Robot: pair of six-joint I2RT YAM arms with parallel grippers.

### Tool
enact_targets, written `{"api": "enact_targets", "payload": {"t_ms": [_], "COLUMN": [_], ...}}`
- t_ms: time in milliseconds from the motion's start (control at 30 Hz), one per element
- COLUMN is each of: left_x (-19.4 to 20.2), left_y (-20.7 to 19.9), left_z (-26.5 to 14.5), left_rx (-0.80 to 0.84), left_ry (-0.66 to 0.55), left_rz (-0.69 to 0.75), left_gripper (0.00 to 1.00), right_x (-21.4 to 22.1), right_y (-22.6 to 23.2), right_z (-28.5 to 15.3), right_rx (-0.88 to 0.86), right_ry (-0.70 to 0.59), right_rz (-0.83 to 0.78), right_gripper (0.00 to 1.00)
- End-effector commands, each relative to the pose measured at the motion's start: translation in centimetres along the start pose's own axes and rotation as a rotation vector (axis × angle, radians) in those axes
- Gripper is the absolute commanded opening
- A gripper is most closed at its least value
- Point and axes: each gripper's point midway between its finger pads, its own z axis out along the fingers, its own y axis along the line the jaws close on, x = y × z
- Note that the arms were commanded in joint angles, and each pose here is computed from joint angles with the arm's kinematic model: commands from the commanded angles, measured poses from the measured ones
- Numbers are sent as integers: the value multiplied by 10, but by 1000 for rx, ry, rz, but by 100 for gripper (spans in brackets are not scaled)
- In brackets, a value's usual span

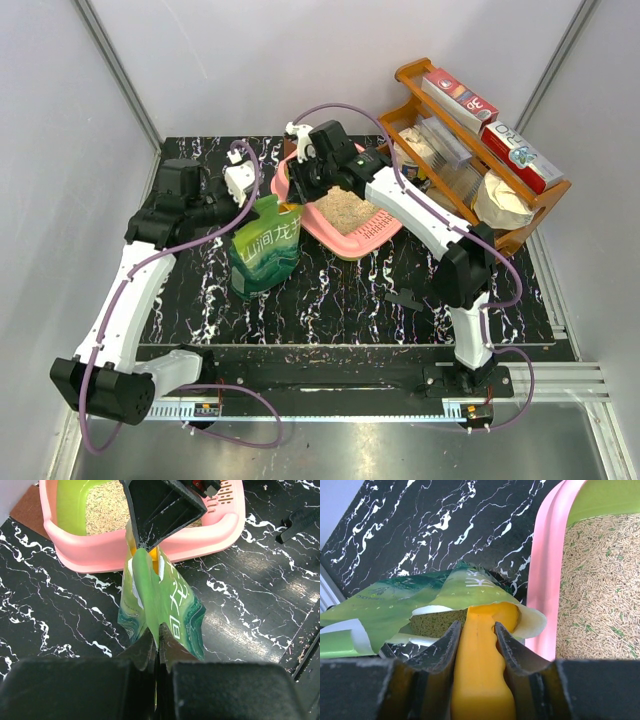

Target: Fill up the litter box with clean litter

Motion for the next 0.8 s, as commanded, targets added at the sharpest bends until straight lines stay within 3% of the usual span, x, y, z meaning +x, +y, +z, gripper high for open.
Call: {"api": "enact_targets", "payload": {"t_ms": [0,233,400,633,767], "left_x": [-47,-37,-32,-29,-29], "left_y": [9,15,27,32,29], "left_z": [-14,-8,-6,-10,-16], "left_rx": [-48,-63,-96,-125,-129], "left_ry": [-129,-94,-50,-23,-26], "left_rz": [133,121,138,172,245], "left_gripper": [0,0,0,0,0], "right_x": [17,57,73,23,14], "right_y": [-18,-4,33,59,53], "right_z": [22,36,35,-4,-1], "right_rx": [58,3,-169,-250,-217], "right_ry": [20,87,150,31,0], "right_rz": [-3,69,82,-35,-46], "right_gripper": [0,0,0,0,0]}}
